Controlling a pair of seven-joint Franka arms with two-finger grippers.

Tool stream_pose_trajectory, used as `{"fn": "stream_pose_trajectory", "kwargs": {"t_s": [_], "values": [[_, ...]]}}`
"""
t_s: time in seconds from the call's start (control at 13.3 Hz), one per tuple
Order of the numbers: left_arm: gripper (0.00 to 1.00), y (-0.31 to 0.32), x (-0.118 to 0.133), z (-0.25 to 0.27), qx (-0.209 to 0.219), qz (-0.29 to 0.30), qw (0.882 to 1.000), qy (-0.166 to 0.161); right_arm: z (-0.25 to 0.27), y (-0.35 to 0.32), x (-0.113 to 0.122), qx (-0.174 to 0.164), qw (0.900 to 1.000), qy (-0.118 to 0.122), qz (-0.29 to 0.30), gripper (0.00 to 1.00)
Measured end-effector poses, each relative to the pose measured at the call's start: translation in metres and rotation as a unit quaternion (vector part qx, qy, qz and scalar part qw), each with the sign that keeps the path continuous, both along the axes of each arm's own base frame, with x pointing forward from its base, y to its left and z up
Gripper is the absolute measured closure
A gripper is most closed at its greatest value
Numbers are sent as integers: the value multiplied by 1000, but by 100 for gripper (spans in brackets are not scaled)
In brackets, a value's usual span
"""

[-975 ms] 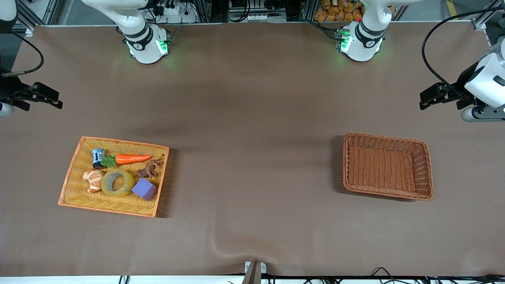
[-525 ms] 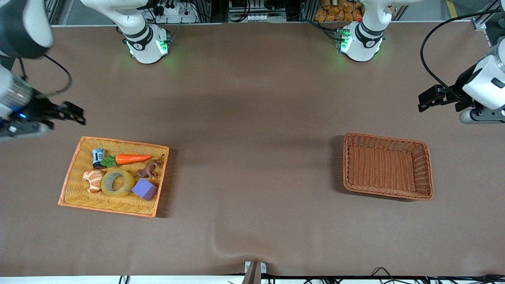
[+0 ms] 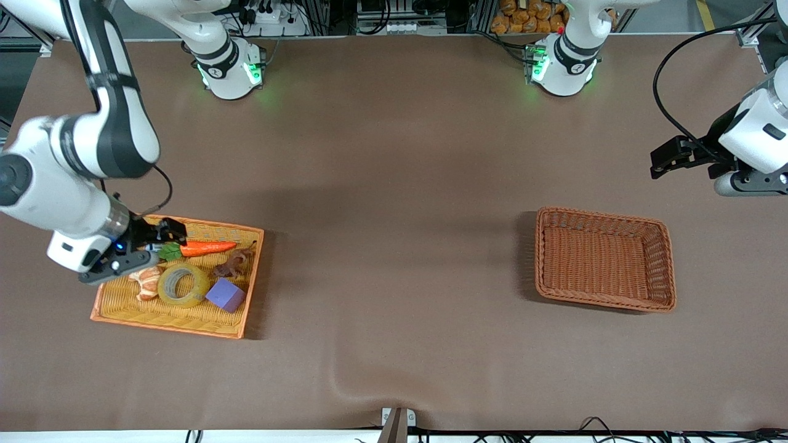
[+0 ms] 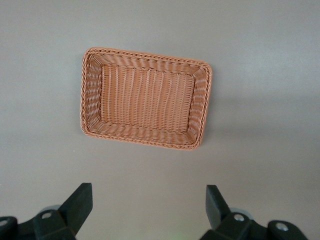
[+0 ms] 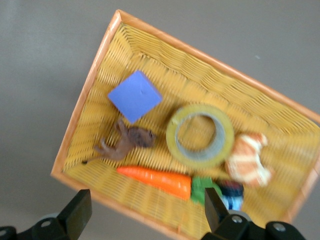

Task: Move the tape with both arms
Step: 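Reach the right gripper down to the yellow tape roll and grasp it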

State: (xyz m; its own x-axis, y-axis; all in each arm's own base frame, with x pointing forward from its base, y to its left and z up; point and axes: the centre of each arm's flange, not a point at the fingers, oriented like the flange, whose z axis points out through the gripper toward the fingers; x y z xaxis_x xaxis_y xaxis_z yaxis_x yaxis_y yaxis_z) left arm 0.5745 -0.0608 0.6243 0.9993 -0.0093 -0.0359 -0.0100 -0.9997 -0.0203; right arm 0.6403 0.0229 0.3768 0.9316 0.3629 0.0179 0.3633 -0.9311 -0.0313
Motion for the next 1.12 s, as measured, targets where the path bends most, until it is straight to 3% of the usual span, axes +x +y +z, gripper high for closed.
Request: {"fn": "stream_pose_trajectory", "kwargs": {"t_s": [0.45, 0.9, 1.12], "values": [[0, -6, 11, -17, -1, -5, 1000, 6, -111, -24, 17, -4, 1000, 14, 7, 0], [0, -15, 25, -42, -3, -13, 1000, 12, -168, -24, 16, -7, 999, 35, 32, 0], [0, -25, 25, -41, -3, -21, 1000, 9, -171, -33, 18, -7, 998, 35, 57, 29]]}}
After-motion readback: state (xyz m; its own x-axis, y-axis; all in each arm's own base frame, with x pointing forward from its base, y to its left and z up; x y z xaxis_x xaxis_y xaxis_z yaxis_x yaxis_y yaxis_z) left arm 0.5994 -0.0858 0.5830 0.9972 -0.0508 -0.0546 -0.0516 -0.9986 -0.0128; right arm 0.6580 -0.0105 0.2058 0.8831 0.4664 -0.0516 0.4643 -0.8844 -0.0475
